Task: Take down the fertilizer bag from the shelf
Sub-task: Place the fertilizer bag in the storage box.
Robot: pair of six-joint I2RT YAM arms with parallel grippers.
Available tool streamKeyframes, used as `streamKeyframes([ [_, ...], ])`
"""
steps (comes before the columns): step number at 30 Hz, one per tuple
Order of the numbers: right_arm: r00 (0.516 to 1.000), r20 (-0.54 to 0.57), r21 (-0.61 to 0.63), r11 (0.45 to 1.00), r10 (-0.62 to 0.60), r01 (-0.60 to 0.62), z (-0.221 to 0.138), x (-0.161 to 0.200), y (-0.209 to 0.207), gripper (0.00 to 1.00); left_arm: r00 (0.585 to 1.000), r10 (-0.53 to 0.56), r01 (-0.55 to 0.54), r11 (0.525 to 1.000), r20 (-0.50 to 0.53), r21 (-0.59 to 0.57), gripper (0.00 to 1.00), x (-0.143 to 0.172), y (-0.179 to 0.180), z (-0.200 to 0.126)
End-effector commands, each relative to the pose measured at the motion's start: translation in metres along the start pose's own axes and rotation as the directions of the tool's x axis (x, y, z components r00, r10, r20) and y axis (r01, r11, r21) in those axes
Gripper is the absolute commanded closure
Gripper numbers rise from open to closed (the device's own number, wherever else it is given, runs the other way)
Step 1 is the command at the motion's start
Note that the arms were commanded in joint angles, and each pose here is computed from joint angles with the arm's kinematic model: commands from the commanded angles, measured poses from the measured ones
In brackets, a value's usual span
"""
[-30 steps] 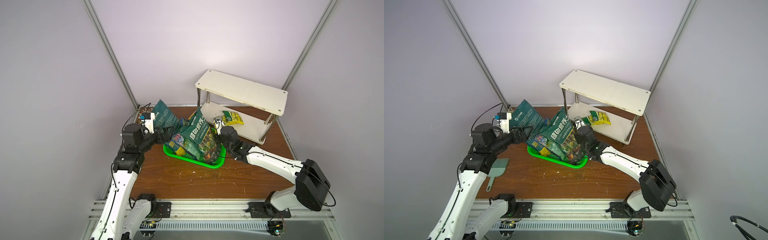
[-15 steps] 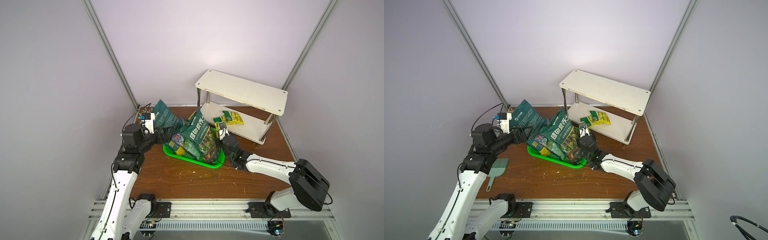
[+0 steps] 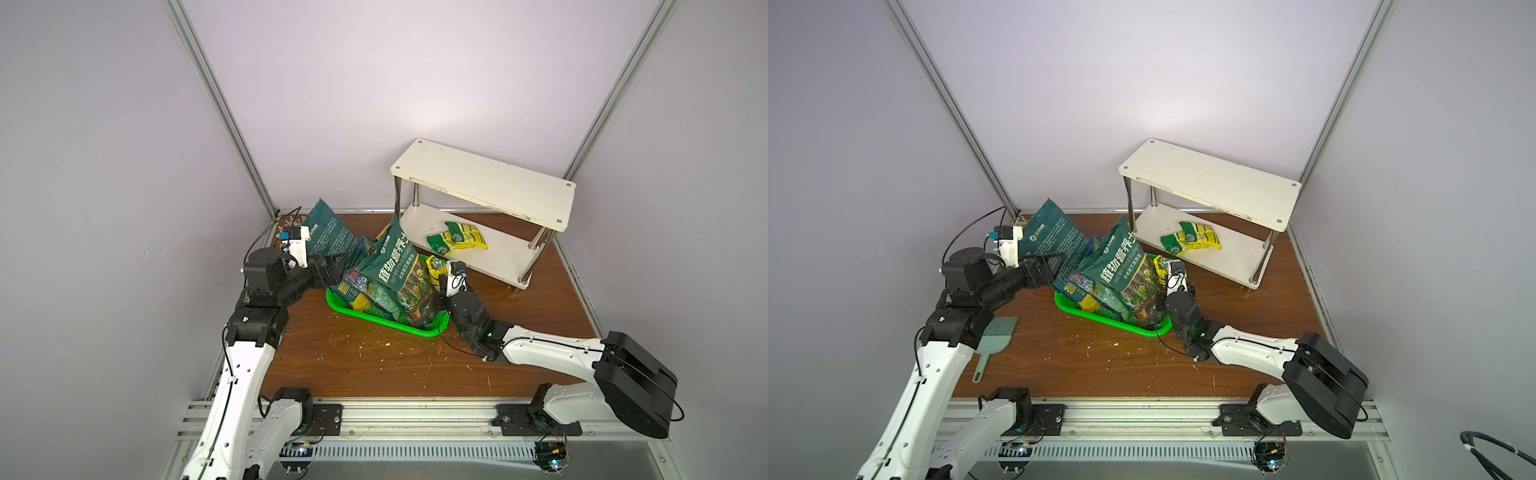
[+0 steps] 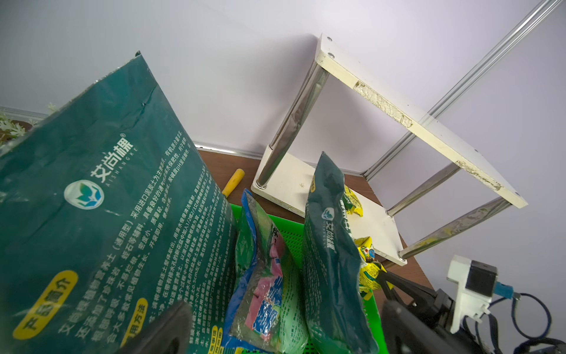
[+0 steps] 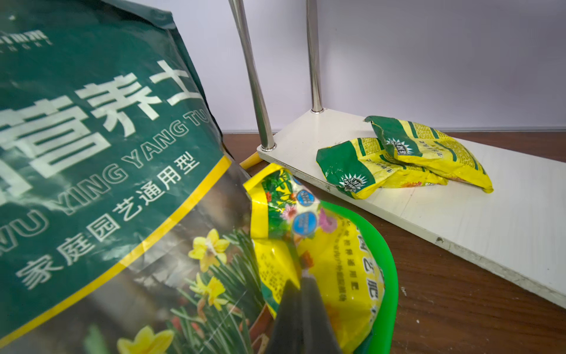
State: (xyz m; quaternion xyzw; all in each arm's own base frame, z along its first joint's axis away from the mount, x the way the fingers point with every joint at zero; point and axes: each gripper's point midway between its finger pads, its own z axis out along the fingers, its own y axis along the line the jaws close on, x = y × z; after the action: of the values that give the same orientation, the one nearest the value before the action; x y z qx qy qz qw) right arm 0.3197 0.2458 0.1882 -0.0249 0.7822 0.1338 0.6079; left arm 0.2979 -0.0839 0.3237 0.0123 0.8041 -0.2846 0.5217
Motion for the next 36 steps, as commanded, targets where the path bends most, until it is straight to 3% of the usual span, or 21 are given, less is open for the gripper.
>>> streamKeyframes([
  [1,0.996,-0.074,-0.021,0.999,0.049,-0.05,0.009,0.014,0.014,1.0,1.0,0.012,-0.012,1.0,0.025,0.006,0.0,-0.005,0.0,-0.003],
  [6,0.986,-0.09,-0.073,0.986,0.141,-0.148,0.019,0.01,0.037,1.0,1.0,0.012,-0.012,1.0,0.026,0.007,0.0,-0.005,0.0,-0.003],
  [10,0.971,-0.156,-0.052,0.98,0.182,-0.192,0.027,0.032,0.046,1.0,0.999,0.013,-0.014,1.0,0.03,0.009,0.0,-0.006,-0.001,-0.004],
  [17,0.976,-0.141,0.078,0.985,0.163,-0.153,0.031,0.05,0.014,1.0,1.0,0.011,-0.011,1.0,0.026,0.012,0.0,-0.005,-0.001,-0.003],
  [24,0.973,-0.147,0.067,0.983,0.178,-0.17,0.019,0.044,0.007,0.99,1.0,0.013,-0.013,1.0,0.028,0.013,0.01,-0.005,-0.001,-0.003],
  [29,0.98,-0.115,0.041,0.987,0.161,-0.158,0.009,0.017,0.009,0.53,1.0,0.011,-0.011,1.0,0.027,0.013,0.0,-0.005,-0.001,-0.003],
  [33,0.988,-0.063,0.042,0.99,0.138,-0.136,-0.003,-0.021,0.007,0.31,1.0,0.013,-0.013,1.0,0.028,0.012,0.0,-0.004,-0.001,-0.003],
  [36,0.995,0.0,0.061,0.993,0.097,-0.096,-0.015,-0.051,0.0,0.21,0.999,0.014,-0.014,1.0,0.029,0.013,0.0,-0.004,-0.001,-0.004],
])
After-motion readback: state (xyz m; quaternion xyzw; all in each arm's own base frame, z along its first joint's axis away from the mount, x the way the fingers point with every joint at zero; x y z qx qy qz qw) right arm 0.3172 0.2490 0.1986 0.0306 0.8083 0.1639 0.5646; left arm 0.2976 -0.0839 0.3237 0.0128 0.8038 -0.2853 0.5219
